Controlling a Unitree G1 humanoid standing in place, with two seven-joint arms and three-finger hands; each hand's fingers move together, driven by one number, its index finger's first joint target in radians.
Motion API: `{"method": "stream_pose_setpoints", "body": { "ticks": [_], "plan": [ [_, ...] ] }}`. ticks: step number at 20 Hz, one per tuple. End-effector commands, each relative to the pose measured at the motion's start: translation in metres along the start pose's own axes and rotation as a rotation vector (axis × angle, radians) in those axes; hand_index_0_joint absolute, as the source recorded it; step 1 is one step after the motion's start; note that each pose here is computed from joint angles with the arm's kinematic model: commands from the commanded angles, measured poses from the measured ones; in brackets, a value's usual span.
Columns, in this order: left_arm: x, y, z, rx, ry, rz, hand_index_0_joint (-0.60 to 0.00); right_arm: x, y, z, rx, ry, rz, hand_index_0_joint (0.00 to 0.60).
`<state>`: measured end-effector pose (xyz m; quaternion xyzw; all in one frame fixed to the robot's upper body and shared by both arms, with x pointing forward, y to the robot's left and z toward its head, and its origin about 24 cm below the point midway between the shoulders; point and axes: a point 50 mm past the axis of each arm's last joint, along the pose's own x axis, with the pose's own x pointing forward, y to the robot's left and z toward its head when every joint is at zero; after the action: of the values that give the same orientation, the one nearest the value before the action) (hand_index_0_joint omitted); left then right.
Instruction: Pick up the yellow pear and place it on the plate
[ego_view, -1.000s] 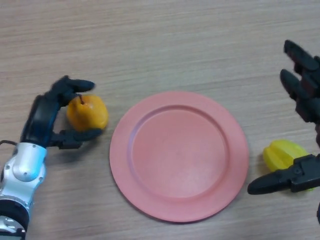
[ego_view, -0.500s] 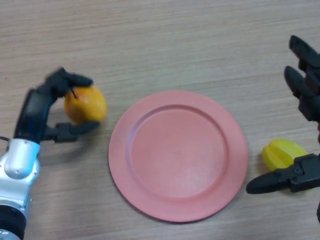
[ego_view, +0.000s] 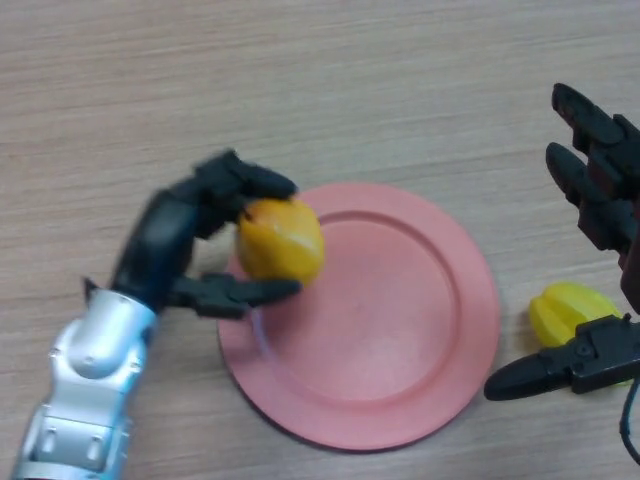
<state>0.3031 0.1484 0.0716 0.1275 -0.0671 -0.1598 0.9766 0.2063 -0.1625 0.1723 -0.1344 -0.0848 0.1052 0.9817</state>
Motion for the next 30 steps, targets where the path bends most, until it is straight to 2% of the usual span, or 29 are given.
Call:
{"method": "stream_pose_setpoints", "body": {
  "ticks": [1, 3, 5, 8, 11, 12, 13, 14, 15, 16, 17, 20, 22, 24, 25, 27, 30],
  "plan": [
    [0.009, 0.004, 0.017, 0.016, -0.124, 0.019, -0.6, -0.003, -0.005, 0.024, -0.051, -0.165, -0.01, 0.0],
    [0.011, -0.003, 0.008, -0.026, -0.04, -0.033, -0.6, -0.002, -0.006, 0.024, -0.059, -0.162, -0.01, 0.0],
    [0.014, -0.006, 0.008, -0.091, 0.005, -0.066, -0.6, -0.002, -0.007, 0.025, -0.068, -0.167, -0.016, 0.0],
    [0.018, -0.008, 0.01, -0.102, 0.024, -0.072, -0.6, -0.002, -0.008, 0.023, -0.072, -0.173, -0.032, 0.0],
    [0.02, -0.012, 0.01, -0.056, 0.032, -0.065, -0.6, -0.003, -0.01, 0.025, -0.087, -0.179, -0.046, 0.0],
    [0.02, -0.012, 0.01, -0.047, 0.029, -0.066, -0.55, -0.003, -0.01, 0.025, -0.087, -0.18, -0.047, 0.0],
    [0.02, -0.013, 0.011, -0.031, 0.018, -0.068, -0.4, -0.003, -0.01, 0.025, -0.087, -0.177, -0.045, 0.0],
    [0.02, -0.013, 0.013, -0.016, 0.008, -0.072, -0.3, -0.003, -0.009, 0.024, -0.088, -0.175, -0.044, 0.0],
    [0.02, -0.013, 0.016, 0.009, -0.012, -0.077, -0.15, -0.004, -0.009, 0.025, -0.088, -0.173, -0.042, 0.0],
    [0.02, -0.011, 0.023, 0.015, -0.042, -0.073, -0.05, -0.004, -0.008, 0.025, -0.087, -0.171, -0.039, 0.0],
    [0.019, -0.004, 0.031, -0.003, -0.075, -0.056, 0.0, -0.005, -0.008, 0.027, -0.083, -0.17, -0.035, 0.0],
    [0.014, 0.004, 0.046, -0.031, -0.093, -0.037, 0.0, -0.006, -0.008, 0.03, -0.091, -0.185, -0.042, 0.0],
    [0.006, 0.011, 0.064, -0.108, -0.107, -0.053, 0.0, -0.006, -0.008, 0.031, -0.097, -0.191, -0.041, 0.0],
    [-0.006, 0.029, 0.082, -0.202, -0.142, -0.011, 0.0, -0.004, -0.008, 0.029, -0.082, -0.182, -0.038, 0.0],
    [-0.015, 0.042, 0.093, -0.234, -0.178, 0.041, 0.0, -0.002, -0.008, 0.029, -0.072, -0.176, -0.037, 0.0],
    [-0.034, 0.059, 0.107, -0.276, -0.229, 0.073, 0.0, 0.001, -0.009, 0.03, -0.064, -0.174, -0.03, 0.0],
    [-0.055, 0.074, 0.112, -0.231, -0.22, 0.113, 0.0, 0.003, -0.011, 0.03, -0.039, -0.186, -0.038, 0.0]
  ]
}}
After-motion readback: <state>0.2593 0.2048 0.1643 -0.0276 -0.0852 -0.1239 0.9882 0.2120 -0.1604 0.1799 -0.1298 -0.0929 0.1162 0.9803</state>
